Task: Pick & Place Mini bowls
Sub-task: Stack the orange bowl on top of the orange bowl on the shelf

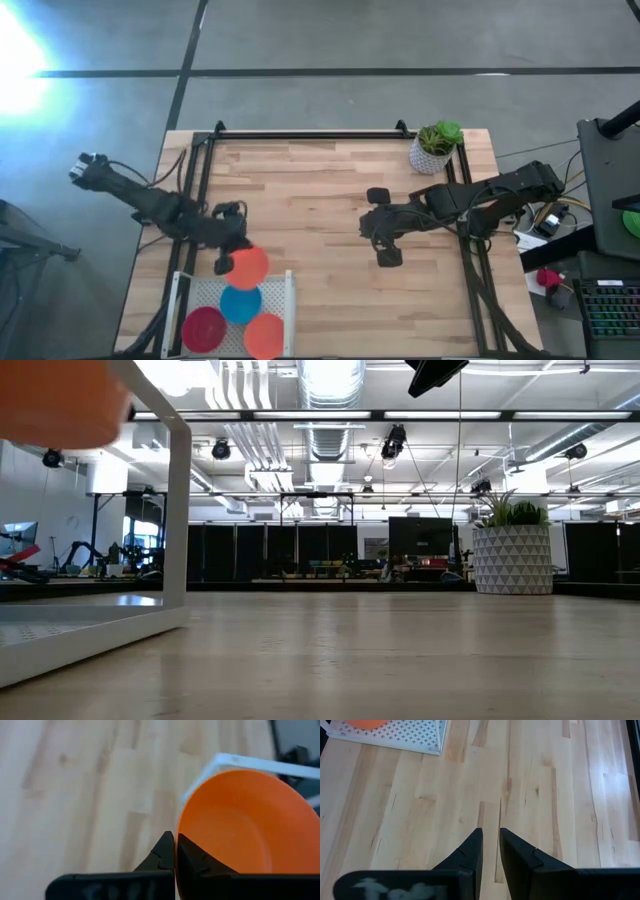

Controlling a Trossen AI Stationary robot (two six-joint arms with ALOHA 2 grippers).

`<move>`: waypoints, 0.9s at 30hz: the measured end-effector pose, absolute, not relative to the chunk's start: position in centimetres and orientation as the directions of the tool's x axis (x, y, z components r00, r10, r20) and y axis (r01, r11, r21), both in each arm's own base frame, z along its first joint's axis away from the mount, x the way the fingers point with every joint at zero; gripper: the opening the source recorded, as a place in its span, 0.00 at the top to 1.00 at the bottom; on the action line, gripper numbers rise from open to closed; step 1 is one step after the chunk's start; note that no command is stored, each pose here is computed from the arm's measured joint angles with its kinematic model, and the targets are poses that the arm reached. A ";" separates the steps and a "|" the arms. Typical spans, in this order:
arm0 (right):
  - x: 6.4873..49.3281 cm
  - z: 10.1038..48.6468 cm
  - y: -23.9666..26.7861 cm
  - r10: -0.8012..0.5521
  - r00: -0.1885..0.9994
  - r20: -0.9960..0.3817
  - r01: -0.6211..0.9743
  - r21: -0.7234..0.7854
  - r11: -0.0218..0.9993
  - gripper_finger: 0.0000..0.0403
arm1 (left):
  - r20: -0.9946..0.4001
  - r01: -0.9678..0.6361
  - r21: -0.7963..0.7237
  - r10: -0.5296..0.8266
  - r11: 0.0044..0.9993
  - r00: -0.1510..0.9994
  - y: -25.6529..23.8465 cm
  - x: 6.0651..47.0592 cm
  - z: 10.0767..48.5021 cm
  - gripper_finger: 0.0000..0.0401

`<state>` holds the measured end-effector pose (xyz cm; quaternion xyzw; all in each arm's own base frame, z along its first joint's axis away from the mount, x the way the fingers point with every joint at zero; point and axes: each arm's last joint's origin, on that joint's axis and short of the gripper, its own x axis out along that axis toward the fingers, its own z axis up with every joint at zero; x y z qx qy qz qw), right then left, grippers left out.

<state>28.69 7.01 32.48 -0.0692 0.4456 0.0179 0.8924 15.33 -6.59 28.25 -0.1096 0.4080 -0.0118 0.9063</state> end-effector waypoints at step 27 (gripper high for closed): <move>28.7 32.5 7.0 -0.021 0.601 -0.799 -0.099 -0.100 0.990 0.85 | -0.776 0.159 -0.332 -0.365 0.930 0.514 -18.6 20.4 23.2 1.00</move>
